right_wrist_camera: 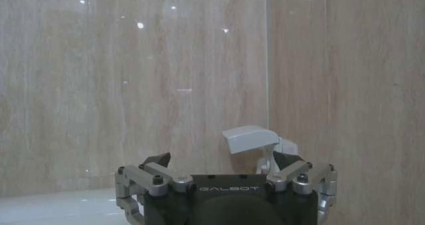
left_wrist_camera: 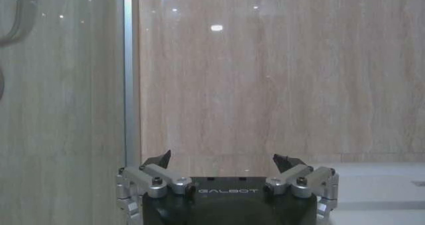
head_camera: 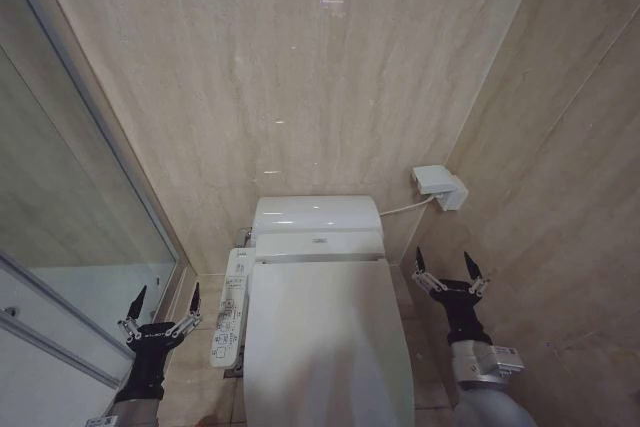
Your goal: Open the toilet lid, clean the toilet bowl with a toilet brush, close the toilet lid, and flush.
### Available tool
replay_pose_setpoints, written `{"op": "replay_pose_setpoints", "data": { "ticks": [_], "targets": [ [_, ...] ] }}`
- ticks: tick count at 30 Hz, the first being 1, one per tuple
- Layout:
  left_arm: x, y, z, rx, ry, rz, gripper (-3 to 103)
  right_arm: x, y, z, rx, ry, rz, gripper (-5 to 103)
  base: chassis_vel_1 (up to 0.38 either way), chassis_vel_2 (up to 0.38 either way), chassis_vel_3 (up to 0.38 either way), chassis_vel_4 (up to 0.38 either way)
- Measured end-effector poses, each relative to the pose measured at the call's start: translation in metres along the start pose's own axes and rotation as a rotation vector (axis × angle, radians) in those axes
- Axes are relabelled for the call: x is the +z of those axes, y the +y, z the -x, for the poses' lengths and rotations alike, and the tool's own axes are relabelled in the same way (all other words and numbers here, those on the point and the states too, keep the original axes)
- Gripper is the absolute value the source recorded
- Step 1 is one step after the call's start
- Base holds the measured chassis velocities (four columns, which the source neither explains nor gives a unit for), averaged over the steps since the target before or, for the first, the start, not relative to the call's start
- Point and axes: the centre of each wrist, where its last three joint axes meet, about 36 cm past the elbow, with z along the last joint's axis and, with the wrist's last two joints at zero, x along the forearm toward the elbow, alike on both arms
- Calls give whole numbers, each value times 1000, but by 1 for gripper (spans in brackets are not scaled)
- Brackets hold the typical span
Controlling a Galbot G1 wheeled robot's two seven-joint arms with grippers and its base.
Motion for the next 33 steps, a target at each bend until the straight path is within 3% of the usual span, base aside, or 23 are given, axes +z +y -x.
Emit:
{"op": "replay_pose_setpoints", "data": {
  "ticks": [20, 33],
  "targets": [
    [0, 0, 1, 0, 2, 0, 100, 0, 0, 0, 0, 0, 0, 100, 0, 0, 0, 0],
    [-3, -29, 54, 31, 167, 24, 100, 0, 0, 0, 0, 0, 0, 100, 0, 0, 0, 0]
  ]
}}
